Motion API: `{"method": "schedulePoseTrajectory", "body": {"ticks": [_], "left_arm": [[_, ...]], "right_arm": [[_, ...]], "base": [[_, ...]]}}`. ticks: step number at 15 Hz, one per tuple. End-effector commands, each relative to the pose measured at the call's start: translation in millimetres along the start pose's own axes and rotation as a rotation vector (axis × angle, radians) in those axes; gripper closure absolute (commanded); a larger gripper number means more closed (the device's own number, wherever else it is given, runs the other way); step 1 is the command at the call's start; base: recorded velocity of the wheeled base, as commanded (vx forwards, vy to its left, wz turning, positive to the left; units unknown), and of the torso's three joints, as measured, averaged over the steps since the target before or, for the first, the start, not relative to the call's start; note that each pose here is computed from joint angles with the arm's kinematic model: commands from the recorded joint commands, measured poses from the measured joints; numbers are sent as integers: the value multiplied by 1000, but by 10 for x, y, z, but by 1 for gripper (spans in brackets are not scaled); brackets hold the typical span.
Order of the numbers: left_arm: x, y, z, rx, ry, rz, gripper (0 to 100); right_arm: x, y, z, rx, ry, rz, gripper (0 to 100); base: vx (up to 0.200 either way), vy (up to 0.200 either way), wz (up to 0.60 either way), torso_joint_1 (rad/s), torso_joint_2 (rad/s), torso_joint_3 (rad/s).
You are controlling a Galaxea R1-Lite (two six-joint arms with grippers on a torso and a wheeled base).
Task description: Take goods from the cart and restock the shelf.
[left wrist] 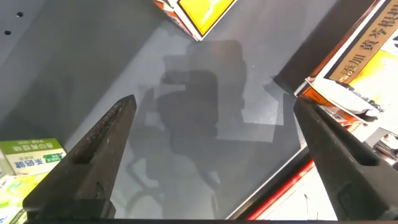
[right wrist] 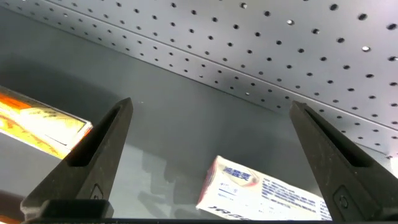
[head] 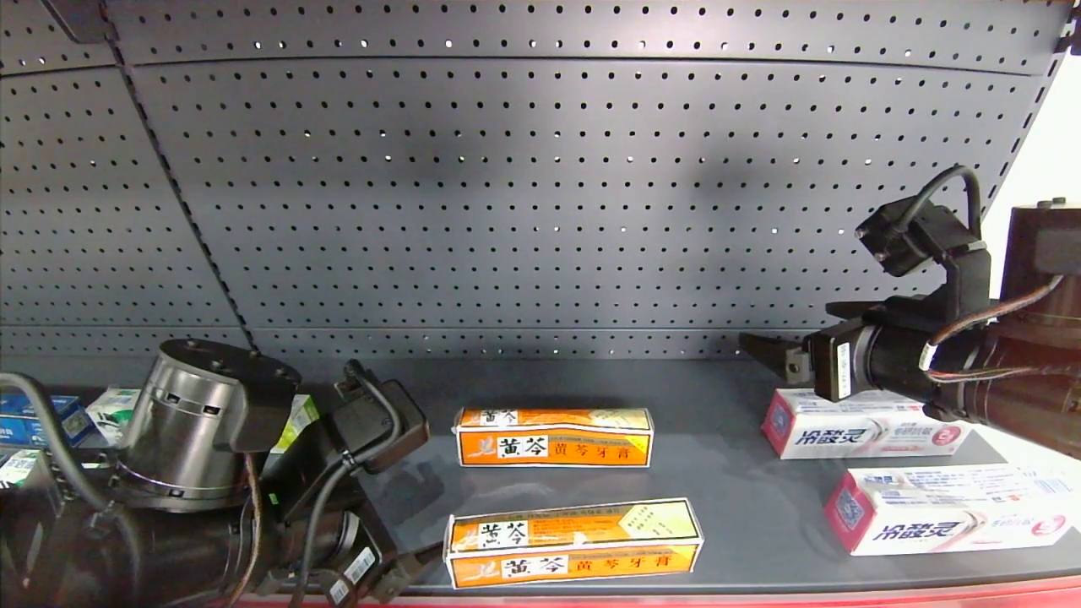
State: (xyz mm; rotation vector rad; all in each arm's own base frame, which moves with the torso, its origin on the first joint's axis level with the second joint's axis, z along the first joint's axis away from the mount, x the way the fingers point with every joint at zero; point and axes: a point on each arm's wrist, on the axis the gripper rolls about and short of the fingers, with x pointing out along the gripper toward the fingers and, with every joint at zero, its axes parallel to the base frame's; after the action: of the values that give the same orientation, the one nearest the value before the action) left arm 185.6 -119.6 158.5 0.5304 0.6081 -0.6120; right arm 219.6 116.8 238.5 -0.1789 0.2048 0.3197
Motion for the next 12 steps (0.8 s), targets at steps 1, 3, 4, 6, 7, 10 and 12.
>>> {"method": "schedulePoseTrajectory", "body": {"ticks": [1, 3, 4, 6, 7, 10, 12], "left_arm": [[6, -4, 1, 1, 1, -1, 0], [-1, 23, -6, -8, 1, 9, 0], [-7, 74, 7, -23, -13, 30, 0], [-13, 273, -13, -78, -18, 103, 0], [-15, 360, 10, -97, -23, 133, 0], [84, 554, 126, -122, -26, 181, 0], [189, 616, 216, -124, -24, 195, 0]], "right_arm": [[-3, -9, -2, 0, 0, -3, 0], [-3, -4, -11, 0, -2, -2, 0], [-2, -7, -14, 3, -10, -4, 0], [8, -15, -19, 2, -12, -3, 0], [21, -33, -22, 2, -11, 2, 0], [26, -40, -7, 4, -15, 5, 0], [29, -57, -18, 5, -11, -1, 0]], "base": [[0, 0, 0, 0, 0, 0], [0, 0, 0, 0, 0, 0], [0, 0, 0, 0, 0, 0], [0, 0, 0, 0, 0, 0], [0, 0, 0, 0, 0, 0], [0, 0, 0, 0, 0, 0], [0, 0, 0, 0, 0, 0]]}}
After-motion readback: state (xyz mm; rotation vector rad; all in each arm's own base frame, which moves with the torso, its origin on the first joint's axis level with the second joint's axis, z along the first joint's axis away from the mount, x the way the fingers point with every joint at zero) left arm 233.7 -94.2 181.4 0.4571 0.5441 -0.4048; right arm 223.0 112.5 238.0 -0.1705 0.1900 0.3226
